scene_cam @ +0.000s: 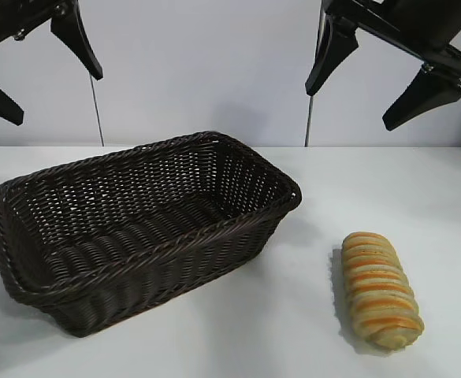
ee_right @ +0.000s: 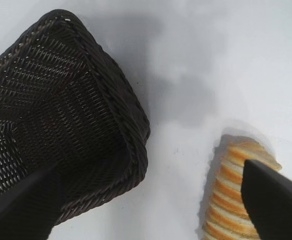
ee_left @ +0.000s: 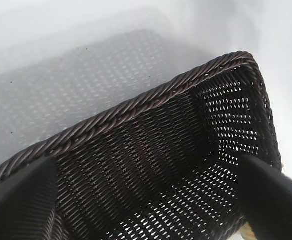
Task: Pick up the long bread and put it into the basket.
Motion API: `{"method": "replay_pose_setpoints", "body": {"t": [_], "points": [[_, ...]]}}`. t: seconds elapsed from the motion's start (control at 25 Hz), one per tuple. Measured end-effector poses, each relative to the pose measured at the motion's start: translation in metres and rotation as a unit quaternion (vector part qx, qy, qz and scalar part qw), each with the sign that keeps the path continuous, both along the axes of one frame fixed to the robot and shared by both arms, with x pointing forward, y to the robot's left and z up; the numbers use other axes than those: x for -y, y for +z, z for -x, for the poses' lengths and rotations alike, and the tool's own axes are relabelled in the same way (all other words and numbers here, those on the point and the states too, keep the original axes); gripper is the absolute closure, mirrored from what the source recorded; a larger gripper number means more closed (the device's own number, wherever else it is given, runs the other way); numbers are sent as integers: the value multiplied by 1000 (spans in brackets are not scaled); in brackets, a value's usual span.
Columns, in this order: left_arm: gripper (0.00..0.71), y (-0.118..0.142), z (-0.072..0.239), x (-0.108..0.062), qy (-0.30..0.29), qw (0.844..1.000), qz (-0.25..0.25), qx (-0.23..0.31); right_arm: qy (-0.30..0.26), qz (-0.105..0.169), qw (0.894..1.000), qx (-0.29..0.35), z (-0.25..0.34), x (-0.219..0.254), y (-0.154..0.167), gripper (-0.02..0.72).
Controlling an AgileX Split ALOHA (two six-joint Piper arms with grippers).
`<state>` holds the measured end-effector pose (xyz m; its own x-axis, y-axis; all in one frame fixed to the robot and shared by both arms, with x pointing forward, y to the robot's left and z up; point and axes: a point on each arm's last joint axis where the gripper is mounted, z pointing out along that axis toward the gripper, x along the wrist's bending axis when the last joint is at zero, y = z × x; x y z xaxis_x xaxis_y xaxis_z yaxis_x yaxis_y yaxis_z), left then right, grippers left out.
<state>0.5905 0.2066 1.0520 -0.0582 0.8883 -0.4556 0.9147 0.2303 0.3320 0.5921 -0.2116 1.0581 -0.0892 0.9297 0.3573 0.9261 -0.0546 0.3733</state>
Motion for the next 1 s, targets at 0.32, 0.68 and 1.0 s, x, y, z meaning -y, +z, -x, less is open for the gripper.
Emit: {"method": "replay_pose_setpoints", "body": {"t": [0.32,0.68,1.0], "points": [[15,0,0,0,0,1000,0,0,0,0,1000,0,0,0,0,8],[15,0,0,0,0,1000,0,0,1,1,1000,-1,0,0,0,8],[15,3,-6,0,16,999,7,30,1,1,1000,-1,0,0,0,8]]}}
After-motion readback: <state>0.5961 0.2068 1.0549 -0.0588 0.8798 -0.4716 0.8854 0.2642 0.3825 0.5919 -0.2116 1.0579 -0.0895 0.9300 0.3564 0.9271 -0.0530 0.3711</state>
